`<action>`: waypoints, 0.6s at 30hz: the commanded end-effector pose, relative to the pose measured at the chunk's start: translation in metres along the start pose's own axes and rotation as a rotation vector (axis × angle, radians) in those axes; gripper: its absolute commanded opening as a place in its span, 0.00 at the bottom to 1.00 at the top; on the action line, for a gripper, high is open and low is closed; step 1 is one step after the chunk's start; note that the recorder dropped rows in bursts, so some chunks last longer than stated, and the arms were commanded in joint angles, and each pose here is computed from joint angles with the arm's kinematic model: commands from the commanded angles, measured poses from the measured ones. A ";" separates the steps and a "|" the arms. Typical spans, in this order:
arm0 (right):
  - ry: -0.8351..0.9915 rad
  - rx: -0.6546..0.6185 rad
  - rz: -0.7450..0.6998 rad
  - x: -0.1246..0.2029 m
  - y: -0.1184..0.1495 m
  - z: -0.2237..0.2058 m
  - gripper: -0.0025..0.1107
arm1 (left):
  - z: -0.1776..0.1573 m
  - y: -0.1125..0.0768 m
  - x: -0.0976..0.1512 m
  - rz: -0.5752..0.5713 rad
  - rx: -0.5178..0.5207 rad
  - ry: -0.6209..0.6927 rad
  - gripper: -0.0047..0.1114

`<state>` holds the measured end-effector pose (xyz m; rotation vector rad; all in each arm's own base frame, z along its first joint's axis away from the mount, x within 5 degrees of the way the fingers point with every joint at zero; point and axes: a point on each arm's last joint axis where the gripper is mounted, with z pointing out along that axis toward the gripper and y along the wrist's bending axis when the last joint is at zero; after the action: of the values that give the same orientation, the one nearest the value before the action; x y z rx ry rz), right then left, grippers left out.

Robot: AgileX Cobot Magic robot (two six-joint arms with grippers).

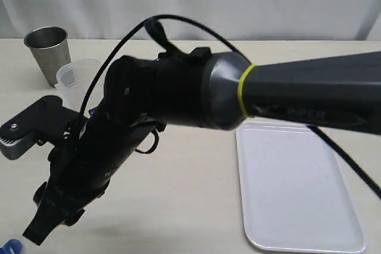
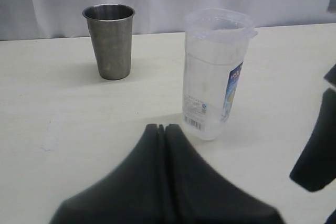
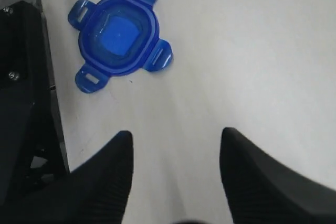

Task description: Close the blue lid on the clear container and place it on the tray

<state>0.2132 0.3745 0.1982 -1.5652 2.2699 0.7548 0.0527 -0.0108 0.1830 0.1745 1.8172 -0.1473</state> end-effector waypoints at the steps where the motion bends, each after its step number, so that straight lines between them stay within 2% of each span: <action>1: -0.029 -0.019 0.142 0.000 -0.008 0.042 0.46 | 0.000 0.000 0.000 -0.004 -0.004 -0.008 0.04; 5: -0.046 -0.040 0.179 -0.011 -0.019 0.074 0.46 | 0.000 0.000 0.000 -0.004 -0.004 -0.008 0.04; 9: -0.033 -0.070 0.146 -0.017 -0.005 0.098 0.46 | 0.000 0.000 0.000 -0.004 -0.004 -0.008 0.04; 12: 0.003 -0.021 0.148 -0.017 -0.007 0.107 0.46 | 0.000 0.000 0.000 -0.004 -0.004 -0.008 0.04; 18: 0.051 -0.067 0.140 -0.023 0.000 0.119 0.46 | 0.000 0.000 0.000 -0.004 -0.004 -0.008 0.04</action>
<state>0.2182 0.4537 0.1110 -1.4619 2.4473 0.8375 0.0526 -0.0108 0.1828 0.1747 1.8192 -0.1472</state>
